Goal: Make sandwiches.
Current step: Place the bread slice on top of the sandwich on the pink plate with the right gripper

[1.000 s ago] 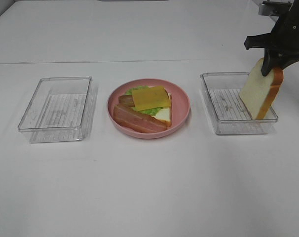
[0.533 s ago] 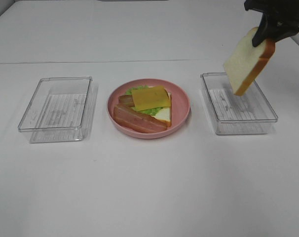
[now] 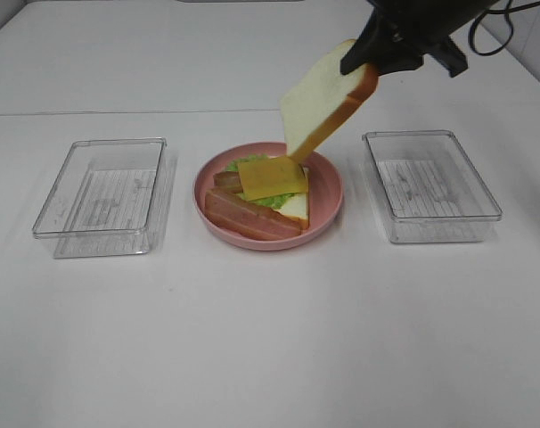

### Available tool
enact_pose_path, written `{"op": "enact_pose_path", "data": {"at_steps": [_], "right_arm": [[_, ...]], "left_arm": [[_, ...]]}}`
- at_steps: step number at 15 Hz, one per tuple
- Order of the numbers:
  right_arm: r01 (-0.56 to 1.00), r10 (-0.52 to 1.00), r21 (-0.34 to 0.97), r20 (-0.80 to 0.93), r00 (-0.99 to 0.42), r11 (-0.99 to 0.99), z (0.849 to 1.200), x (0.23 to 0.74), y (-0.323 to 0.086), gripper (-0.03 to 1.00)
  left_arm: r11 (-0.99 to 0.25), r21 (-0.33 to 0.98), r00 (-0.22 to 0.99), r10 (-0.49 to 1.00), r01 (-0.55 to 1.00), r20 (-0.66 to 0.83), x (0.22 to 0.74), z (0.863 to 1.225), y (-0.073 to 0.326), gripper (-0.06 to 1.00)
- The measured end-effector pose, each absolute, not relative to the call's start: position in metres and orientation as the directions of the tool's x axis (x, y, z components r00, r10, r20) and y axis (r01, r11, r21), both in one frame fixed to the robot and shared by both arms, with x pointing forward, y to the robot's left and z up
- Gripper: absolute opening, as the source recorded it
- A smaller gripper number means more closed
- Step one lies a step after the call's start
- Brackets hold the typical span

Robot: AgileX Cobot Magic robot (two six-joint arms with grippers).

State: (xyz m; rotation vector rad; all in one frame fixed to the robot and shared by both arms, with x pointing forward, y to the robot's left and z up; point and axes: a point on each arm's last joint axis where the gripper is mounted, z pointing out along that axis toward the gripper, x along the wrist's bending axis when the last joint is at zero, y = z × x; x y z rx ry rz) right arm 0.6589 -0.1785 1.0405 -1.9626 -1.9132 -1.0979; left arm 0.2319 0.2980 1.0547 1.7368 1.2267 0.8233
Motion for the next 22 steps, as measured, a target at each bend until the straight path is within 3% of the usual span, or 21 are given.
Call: {"op": "enact_pose_path", "data": {"at_steps": [6,13,18,22], "right_arm": [[0.941,0.696,0.262,0.717,-0.042,-0.213,1.000,0.660,-0.118,0.19],[0.937,0.651,0.122,0.748,0.131,-0.329,0.936,0.678,-0.113,0.19],[0.935,0.689,0.142,0.713,0.130,-0.323,0.929,0.679,-0.116,0.19],[0.950,0.729,0.143,0.676,0.111,-0.277,0.925,0.676,-0.118,0.59]], "left_arm": [[-0.173,0.899,0.307,0.951,0.403,0.046,0.232,1.055,0.298,0.76],[-0.173,0.899,0.307,0.951,0.403,0.046,0.232,1.055,0.298,0.76],[-0.173,0.899,0.307,0.951,0.403,0.046,0.232,1.055,0.298,0.76],[-0.173,0.899,0.307,0.951,0.403,0.046,0.232,1.055,0.298,0.76]]}}
